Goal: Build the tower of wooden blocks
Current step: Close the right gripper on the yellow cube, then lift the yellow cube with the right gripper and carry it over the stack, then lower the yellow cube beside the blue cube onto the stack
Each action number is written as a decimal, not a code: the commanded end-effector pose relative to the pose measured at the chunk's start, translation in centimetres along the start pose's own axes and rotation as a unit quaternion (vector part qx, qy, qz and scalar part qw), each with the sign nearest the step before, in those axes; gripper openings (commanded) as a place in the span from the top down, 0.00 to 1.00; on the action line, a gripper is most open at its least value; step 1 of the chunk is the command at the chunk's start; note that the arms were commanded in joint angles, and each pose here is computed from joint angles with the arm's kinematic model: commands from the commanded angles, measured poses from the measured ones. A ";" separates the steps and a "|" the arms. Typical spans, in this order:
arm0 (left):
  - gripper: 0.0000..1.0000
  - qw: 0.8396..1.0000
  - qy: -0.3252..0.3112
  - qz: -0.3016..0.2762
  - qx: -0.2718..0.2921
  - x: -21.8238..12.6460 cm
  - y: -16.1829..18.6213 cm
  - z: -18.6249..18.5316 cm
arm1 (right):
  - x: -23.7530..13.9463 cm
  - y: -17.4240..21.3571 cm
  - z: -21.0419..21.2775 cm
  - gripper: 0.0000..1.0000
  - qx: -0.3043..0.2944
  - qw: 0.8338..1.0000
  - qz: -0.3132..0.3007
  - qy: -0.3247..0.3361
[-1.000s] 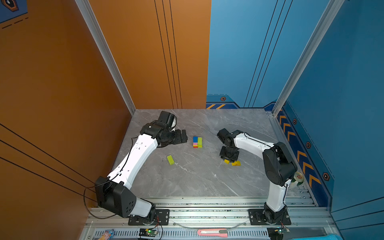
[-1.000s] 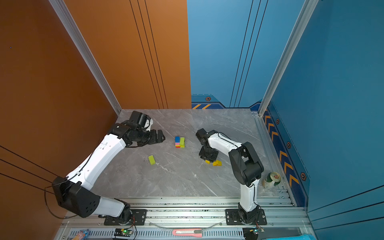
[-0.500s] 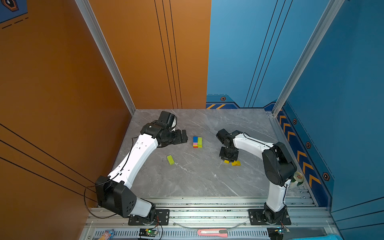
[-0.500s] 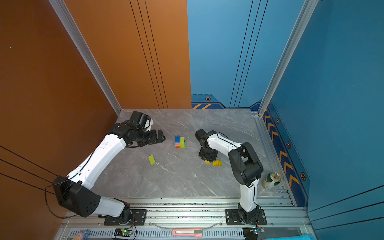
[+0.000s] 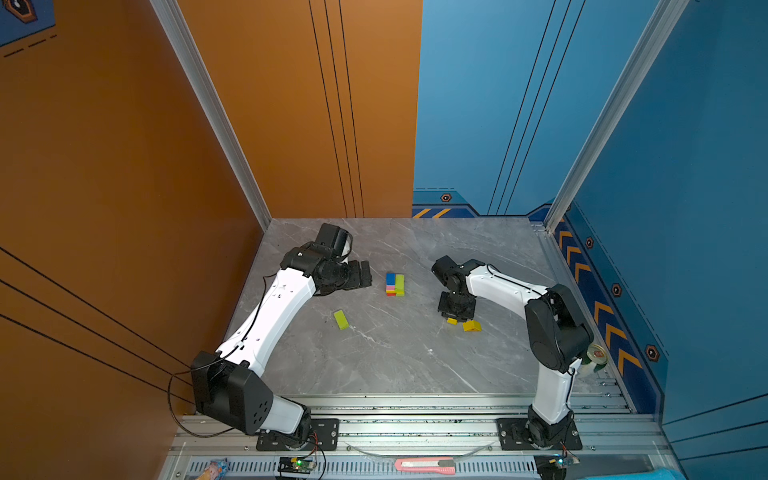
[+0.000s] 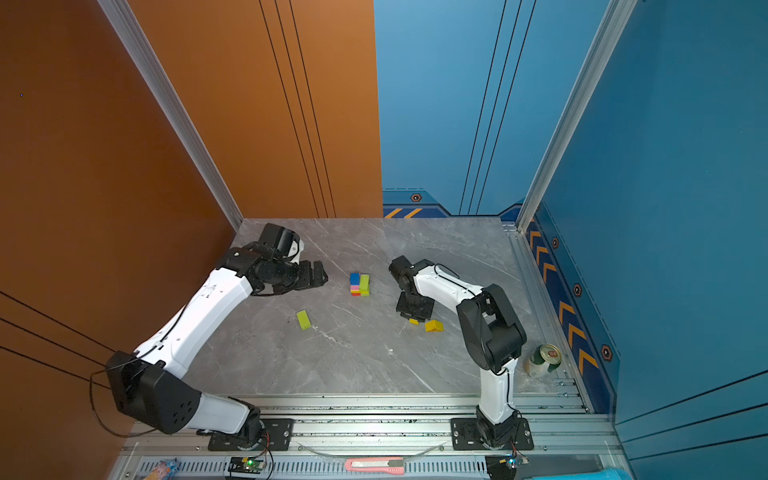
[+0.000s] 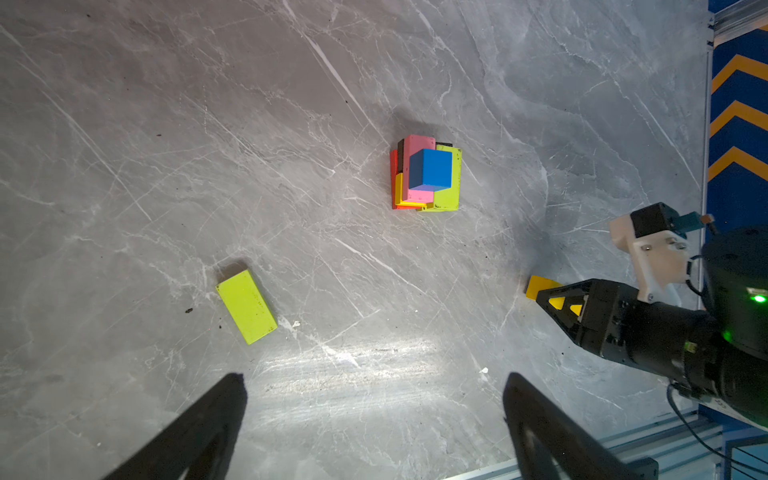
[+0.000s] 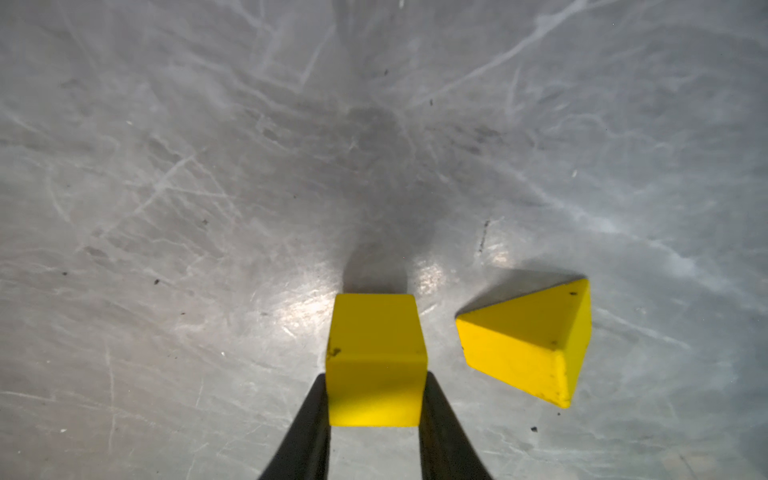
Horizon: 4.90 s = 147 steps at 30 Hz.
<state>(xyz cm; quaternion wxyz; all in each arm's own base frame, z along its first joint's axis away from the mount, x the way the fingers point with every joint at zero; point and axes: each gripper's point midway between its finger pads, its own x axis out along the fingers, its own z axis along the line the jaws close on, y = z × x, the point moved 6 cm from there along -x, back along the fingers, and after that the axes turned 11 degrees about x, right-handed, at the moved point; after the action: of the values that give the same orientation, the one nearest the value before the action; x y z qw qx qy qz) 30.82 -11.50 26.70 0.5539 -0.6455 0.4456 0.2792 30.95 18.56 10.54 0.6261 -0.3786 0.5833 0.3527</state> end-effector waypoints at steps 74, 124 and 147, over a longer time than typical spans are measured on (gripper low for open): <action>0.02 0.999 -0.010 -0.011 -0.046 0.7 -0.6 5.0 | -5.6 -3.2 16.2 0.73 -0.134 0.974 -0.001 -0.181; 0.02 0.998 -0.005 -0.004 -0.063 1.3 -1.2 5.8 | -3.7 -4.4 16.6 0.71 -0.133 0.976 0.014 -0.170; 0.02 0.998 -0.006 -0.003 -0.064 1.4 -1.1 5.9 | -3.4 -4.4 16.9 0.68 -0.134 0.976 0.018 -0.171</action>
<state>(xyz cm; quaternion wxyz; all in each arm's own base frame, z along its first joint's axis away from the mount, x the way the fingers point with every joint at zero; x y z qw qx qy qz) 32.76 -6.36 24.40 0.5161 -0.6762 0.4210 0.3151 42.69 31.58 15.00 0.6655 -0.3833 0.4135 0.4891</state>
